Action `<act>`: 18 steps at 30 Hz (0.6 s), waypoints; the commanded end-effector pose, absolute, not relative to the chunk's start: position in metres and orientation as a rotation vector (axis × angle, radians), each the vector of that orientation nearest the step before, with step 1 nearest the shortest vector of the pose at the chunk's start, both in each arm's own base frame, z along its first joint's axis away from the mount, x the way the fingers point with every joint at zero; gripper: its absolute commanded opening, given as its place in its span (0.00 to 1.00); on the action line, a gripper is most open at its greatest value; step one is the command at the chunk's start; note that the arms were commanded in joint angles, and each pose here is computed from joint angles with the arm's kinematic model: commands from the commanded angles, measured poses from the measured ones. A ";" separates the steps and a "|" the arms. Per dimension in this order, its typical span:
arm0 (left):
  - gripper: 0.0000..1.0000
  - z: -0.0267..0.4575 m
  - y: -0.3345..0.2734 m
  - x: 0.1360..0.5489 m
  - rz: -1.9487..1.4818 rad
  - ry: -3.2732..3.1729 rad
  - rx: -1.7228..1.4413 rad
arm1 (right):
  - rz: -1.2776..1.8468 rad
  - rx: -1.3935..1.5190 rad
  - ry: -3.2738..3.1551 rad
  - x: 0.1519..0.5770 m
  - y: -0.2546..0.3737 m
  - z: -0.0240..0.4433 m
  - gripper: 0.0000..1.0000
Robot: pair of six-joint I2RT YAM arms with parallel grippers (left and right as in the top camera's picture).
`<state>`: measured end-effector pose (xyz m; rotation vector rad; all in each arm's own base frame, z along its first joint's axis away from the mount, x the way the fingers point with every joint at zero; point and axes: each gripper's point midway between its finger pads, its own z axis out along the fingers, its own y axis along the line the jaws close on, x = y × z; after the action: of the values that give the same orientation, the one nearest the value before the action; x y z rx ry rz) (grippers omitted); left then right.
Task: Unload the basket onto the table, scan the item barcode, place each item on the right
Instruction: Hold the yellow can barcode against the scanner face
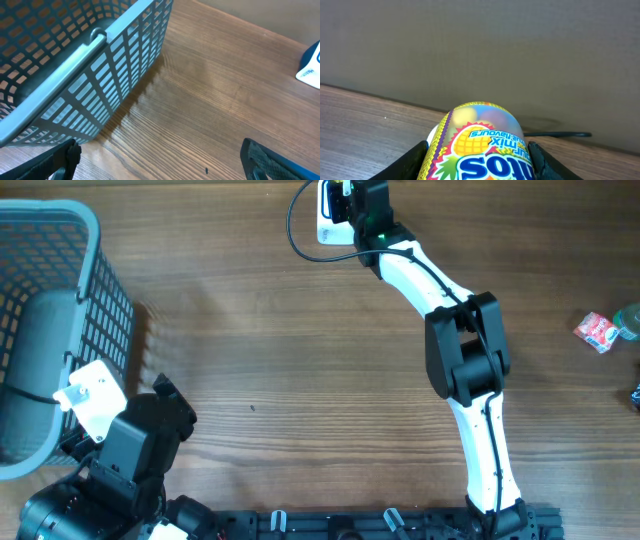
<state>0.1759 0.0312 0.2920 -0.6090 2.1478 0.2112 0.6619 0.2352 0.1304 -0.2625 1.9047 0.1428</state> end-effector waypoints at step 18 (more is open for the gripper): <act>1.00 0.294 0.038 0.175 0.247 2.121 -0.632 | 0.106 -0.367 1.859 0.659 0.250 0.145 0.38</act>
<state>0.1759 0.0324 0.2927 -0.6109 2.1422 0.2186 0.6640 0.2408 0.1157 -0.3347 1.8869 0.0992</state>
